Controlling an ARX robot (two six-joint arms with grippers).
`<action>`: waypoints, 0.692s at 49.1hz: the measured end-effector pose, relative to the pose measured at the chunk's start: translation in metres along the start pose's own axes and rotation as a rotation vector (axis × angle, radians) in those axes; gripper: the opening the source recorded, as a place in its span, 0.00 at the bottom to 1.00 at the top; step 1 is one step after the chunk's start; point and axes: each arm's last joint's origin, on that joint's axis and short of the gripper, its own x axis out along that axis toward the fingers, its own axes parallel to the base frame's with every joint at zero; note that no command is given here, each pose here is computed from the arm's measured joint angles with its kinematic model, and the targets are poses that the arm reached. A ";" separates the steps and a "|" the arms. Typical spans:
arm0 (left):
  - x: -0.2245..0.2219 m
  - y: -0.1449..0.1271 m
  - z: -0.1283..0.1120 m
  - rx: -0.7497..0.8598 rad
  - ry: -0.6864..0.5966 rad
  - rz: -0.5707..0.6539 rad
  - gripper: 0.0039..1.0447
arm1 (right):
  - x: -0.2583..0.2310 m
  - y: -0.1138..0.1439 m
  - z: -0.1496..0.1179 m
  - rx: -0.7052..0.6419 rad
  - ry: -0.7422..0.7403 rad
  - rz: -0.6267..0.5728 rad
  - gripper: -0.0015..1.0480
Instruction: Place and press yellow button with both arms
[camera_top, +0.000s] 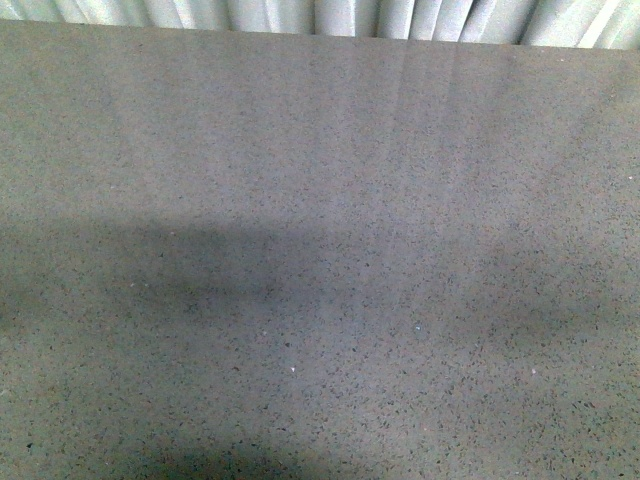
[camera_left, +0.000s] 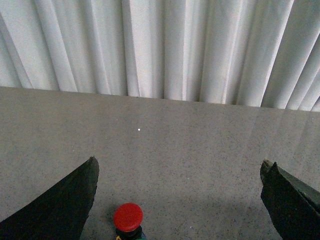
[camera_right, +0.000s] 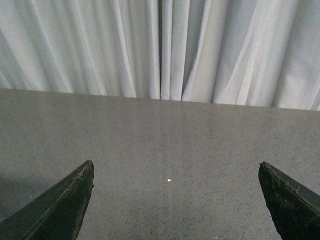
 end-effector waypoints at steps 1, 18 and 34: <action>0.000 0.000 0.000 0.000 0.000 0.000 0.91 | 0.000 0.000 0.000 0.000 0.000 0.000 0.91; 0.000 0.000 0.000 0.000 0.000 0.000 0.91 | 0.000 0.000 0.000 0.000 0.000 0.000 0.91; 0.025 0.006 0.001 -0.100 0.430 -0.147 0.91 | 0.000 0.000 0.000 0.000 0.000 0.002 0.91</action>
